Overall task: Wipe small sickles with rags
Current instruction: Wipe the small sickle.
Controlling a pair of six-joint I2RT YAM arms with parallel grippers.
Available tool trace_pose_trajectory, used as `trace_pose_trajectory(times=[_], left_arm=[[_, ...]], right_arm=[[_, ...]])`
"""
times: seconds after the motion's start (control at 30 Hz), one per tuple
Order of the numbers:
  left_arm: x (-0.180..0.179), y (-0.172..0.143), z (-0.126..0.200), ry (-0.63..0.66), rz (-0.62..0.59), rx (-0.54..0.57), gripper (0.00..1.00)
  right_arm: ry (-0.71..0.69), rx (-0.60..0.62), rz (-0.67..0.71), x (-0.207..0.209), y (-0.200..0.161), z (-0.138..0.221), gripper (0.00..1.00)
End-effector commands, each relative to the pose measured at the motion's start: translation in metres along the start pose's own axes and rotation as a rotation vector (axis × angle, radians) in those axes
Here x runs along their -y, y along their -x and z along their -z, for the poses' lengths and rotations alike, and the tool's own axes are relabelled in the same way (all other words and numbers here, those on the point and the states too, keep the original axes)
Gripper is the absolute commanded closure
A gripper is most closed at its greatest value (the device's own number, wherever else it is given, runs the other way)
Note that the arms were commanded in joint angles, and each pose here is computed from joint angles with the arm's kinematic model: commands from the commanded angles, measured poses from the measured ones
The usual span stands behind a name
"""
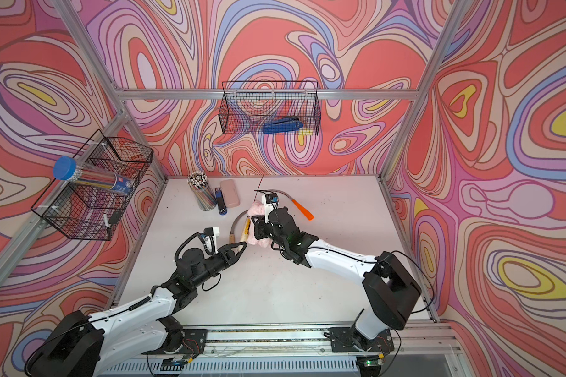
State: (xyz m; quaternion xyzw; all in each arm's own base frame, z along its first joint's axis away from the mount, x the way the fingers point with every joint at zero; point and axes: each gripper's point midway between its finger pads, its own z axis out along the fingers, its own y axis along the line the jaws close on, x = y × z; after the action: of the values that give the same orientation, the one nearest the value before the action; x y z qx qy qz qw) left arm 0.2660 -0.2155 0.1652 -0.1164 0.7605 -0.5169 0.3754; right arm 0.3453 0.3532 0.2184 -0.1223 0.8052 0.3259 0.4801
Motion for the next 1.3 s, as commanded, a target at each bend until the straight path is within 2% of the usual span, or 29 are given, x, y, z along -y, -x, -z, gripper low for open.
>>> trace_pose_trajectory(times=[0.0, 0.2, 0.33, 0.43, 0.63, 0.9, 1.17, 1.27], left_arm=[[0.012, 0.007, -0.003, -0.023, -0.031, 0.015, 1.00], [0.013, 0.010, -0.002, -0.017, -0.039, 0.027, 1.00], [0.010, 0.009, -0.002, -0.007, -0.038, 0.026, 1.00], [0.013, 0.010, -0.002, -0.016, -0.039, 0.027, 1.00], [0.016, 0.011, 0.001, -0.020, -0.044, 0.029, 1.00], [0.018, 0.013, 0.008, -0.020, -0.054, 0.043, 1.00], [0.019, 0.014, 0.005, -0.025, -0.056, 0.041, 1.00], [0.019, 0.014, 0.005, -0.027, -0.057, 0.040, 1.00]], right_arm=[[0.079, -0.026, 0.041, -0.035, -0.013, -0.003, 1.00], [0.148, -0.046, 0.044, -0.065, -0.046, 0.009, 1.00], [0.168, -0.042, 0.006, -0.064, -0.057, 0.019, 1.00], [0.123, -0.047, 0.001, -0.055, -0.060, 0.018, 1.00], [0.054, -0.026, -0.006, -0.035, -0.045, 0.006, 1.00], [-0.031, 0.012, -0.109, 0.032, -0.010, -0.016, 1.00], [-0.004, 0.001, -0.102, 0.029, -0.002, -0.030, 1.00], [0.084, -0.029, -0.123, 0.014, -0.010, -0.032, 1.00]])
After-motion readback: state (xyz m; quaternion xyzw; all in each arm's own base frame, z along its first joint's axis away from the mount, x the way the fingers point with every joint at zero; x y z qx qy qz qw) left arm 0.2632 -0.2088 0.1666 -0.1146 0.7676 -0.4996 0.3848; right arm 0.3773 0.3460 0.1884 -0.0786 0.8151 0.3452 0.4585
